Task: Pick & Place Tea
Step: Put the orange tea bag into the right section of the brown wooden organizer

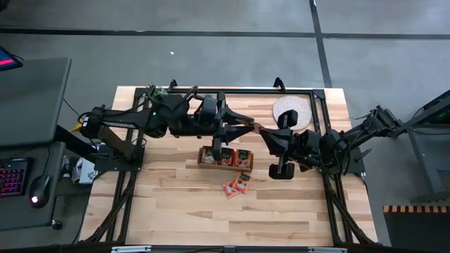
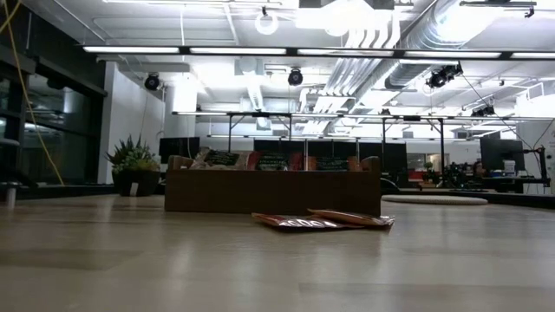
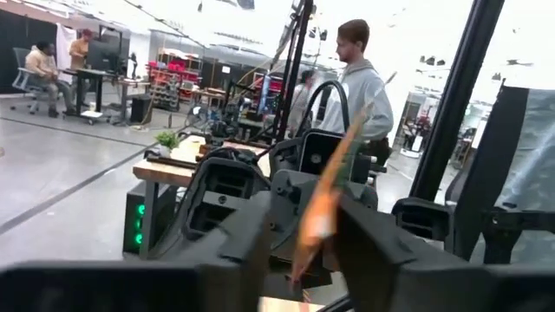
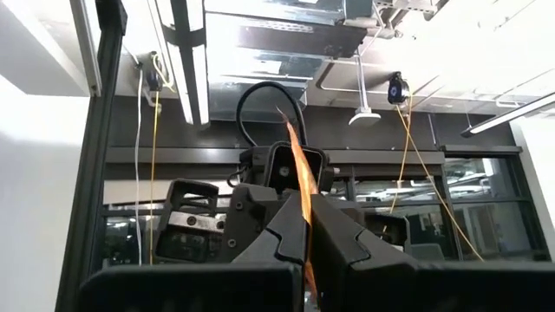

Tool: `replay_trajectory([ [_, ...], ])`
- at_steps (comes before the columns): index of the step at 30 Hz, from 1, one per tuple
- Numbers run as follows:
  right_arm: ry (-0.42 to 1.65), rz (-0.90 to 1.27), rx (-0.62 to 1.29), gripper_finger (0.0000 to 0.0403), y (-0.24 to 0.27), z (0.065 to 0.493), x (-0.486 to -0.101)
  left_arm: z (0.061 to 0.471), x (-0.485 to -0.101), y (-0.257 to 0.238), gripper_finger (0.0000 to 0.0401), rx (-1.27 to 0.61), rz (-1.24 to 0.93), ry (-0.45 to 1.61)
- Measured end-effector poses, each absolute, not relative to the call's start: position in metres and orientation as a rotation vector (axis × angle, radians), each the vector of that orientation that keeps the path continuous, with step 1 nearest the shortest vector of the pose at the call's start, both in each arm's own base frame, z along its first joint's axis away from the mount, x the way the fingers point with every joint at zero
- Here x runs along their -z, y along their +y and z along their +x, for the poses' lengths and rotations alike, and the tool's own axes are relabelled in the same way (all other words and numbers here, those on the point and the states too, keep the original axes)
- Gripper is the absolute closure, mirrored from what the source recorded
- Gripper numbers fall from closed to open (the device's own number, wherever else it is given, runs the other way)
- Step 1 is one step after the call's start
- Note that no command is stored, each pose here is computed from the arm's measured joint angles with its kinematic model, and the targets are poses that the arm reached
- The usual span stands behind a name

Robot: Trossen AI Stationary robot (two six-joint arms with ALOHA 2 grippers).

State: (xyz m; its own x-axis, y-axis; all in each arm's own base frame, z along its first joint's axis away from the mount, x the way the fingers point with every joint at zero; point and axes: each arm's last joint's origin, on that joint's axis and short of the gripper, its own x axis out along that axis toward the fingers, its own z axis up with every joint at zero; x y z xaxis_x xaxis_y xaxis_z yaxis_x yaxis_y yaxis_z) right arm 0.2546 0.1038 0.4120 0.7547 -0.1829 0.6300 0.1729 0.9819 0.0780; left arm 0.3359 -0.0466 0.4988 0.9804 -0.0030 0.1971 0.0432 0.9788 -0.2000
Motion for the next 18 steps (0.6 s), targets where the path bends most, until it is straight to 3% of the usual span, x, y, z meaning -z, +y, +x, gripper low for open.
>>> replay_trajectory([
  [3,-0.686,0.016,0.198,0.0403,0.1038,0.2547,-0.4118,0.3359,-0.4985,-0.0468,0.0357,0.023,-0.182,-0.194],
  [5,-0.686,0.018,0.200,0.0403,0.1037,0.2546,-0.4118,0.3359,-0.4985,-0.0469,0.0387,0.023,-0.181,-0.193],
  [12,-0.659,0.009,0.205,0.0401,0.1038,0.2550,-0.4108,0.3346,-0.4963,-0.0465,0.0395,0.014,-0.158,-0.157],
  [18,-0.591,0.015,0.217,0.0375,0.1060,0.2466,-0.4133,0.3270,-0.4933,-0.0439,0.0399,-0.042,-0.142,-0.079],
])
